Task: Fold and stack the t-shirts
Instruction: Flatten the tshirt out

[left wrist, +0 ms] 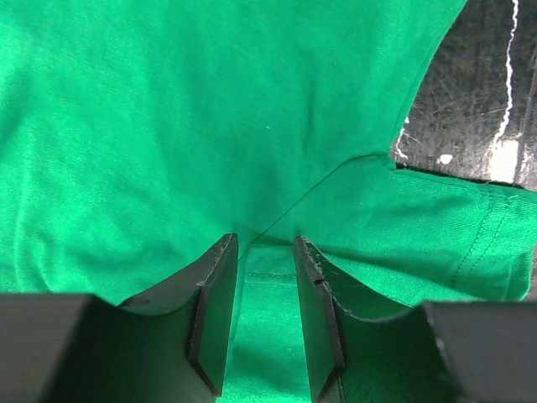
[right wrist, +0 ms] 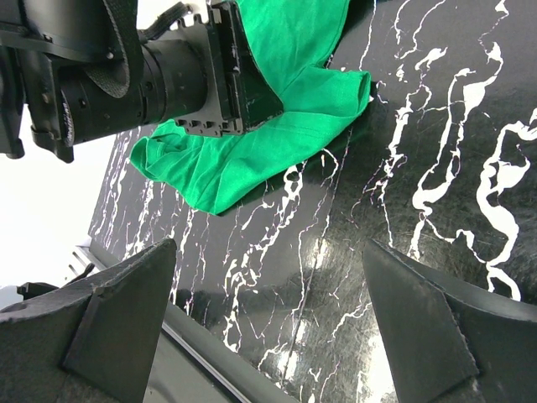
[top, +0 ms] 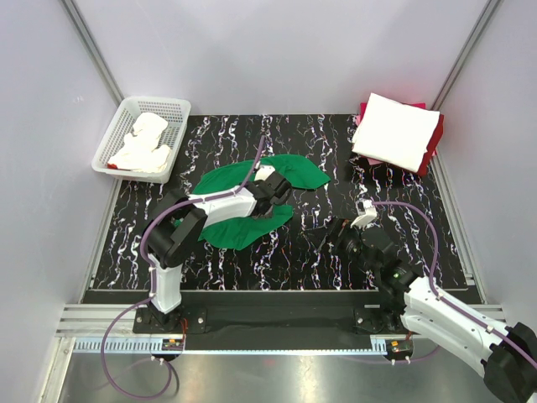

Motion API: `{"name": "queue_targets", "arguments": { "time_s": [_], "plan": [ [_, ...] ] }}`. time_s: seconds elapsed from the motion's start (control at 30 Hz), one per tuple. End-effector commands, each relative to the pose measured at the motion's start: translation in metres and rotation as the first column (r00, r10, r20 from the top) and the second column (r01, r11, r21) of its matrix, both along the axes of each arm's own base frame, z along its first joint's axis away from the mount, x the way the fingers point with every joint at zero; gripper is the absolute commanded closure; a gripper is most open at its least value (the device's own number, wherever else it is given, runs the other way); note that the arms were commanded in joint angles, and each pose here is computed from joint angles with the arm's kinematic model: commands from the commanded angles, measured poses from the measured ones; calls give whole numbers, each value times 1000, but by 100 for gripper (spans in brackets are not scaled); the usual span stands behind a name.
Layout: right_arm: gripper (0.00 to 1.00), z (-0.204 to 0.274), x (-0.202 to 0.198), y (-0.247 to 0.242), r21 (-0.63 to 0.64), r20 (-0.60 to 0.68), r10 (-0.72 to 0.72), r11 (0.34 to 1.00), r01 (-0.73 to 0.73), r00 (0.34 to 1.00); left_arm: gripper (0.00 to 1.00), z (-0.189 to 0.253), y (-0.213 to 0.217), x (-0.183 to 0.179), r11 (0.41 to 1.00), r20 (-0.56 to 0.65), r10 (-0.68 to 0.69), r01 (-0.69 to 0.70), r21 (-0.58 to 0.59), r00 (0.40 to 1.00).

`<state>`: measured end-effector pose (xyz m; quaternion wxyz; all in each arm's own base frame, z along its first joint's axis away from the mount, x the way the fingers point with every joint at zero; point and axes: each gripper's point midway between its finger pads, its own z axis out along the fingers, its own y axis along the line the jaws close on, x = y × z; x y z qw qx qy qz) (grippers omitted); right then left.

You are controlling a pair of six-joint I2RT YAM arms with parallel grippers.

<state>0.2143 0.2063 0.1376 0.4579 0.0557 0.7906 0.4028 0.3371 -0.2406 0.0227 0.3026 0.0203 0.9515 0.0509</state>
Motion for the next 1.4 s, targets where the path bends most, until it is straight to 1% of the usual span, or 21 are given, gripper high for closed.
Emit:
{"name": "queue_targets", "arguments": {
  "time_s": [0.0, 0.27, 0.4, 0.6, 0.67, 0.7, 0.8, 0.87, 0.9, 0.93, 0.97, 1.0, 1.03, 1.1, 1.17, 1.2, 1.23, 1.27, 1.3, 1.33, 1.37],
  "plan": [
    [0, 16, 3, 5, 27, 53, 10, 1000, -11, 999, 62, 5, -11, 4, 998, 25, -4, 6, -60, 1000],
    [0, 16, 3, 4, 26, 54, 10, 1000, -11, 999, 71, 0, -8, 5, 999, 29, 7, -6, -41, 1000],
    [0, 17, 4, 4, 26, 55, 7, 1000, -8, 998, 81, 10, -3, 6, 999, 50, 20, -18, -28, 999],
    [0, 16, 3, 4, 25, 54, 8, 1000, -10, 999, 92, 20, -1, 2, 1000, 70, 21, -20, -15, 997],
    [0, 16, 3, 4, 25, 54, 8, 1000, -10, 999, 100, 26, -2, 1, 1000, 82, 24, -23, -10, 996],
    [0, 16, 3, 4, 28, 54, 8, 1000, -10, 999, 100, 27, 0, -2, 1000, 76, 24, -24, 4, 997],
    [0, 16, 4, 4, 25, 53, 8, 1000, -10, 999, 100, 46, -1, -7, 1000, 95, 10, -13, 27, 995],
    [0, 18, 4, 3, 28, 58, 5, 1000, -7, 998, 100, 75, -3, -10, 1000, 137, 2, -3, 8, 991],
    [0, 17, 5, -1, 21, 46, -21, 1000, 20, 999, 100, 83, 2, -16, 1000, 135, -1, -1, 19, 991],
    [0, 18, 5, -4, 24, 44, -41, 999, 40, 998, 100, 107, 7, -20, 1000, 168, 9, -7, -16, 986],
    [0, 27, 6, -9, 34, 72, -61, 998, 59, 996, 100, 117, 12, -24, 1000, 181, 10, -6, -24, 983],
    [0, 30, 6, -12, 23, 74, -71, 997, 69, 995, 100, 123, 23, -33, 1000, 173, 9, -8, -6, 985],
    [0, 34, 7, -16, 19, 78, -90, 996, 88, 993, 100, 147, 33, -39, 999, 213, 25, -18, -38, 977],
    [2, 42, 15, -30, -41, 76, -162, 985, 165, 984, 100, 163, 58, -54, 999, 225, 41, -42, -3, 974],
    [5, 38, 29, -39, -145, 54, -224, 962, 230, 973, 100, 190, 81, -69, 997, 272, 73, -65, -40, 959],
    [5, 56, 36, -39, -181, 75, -229, 954, 239, 971, 100, 195, 93, -78, 997, 271, 78, -72, -32, 959],
    [5, 59, 42, -37, -214, 74, -232, 946, 243, 970, 100, 209, 105, -88, 994, 300, 96, -78, -71, 949],
    [5, 45, 53, -34, -294, 37, -238, 926, 238, 971, 100, 214, 114, -94, 993, 314, 109, -88, -81, 943],
    [5, 61, 63, -31, -314, 44, -237, 919, 239, 970, 100, 214, 126, -103, 993, 310, 115, -99, -68, 944],
    [6, 59, 76, -36, -337, 22, -262, 906, 254, 965, 100, 225, 137, -111, 988, 341, 143, -110, -112, 929],
    [8, 41, 87, -31, -368, -53, -236, 908, 201, 970, 100, 227, 147, -116, 987, 350, 152, -122, -107, 924]
  ]
}}
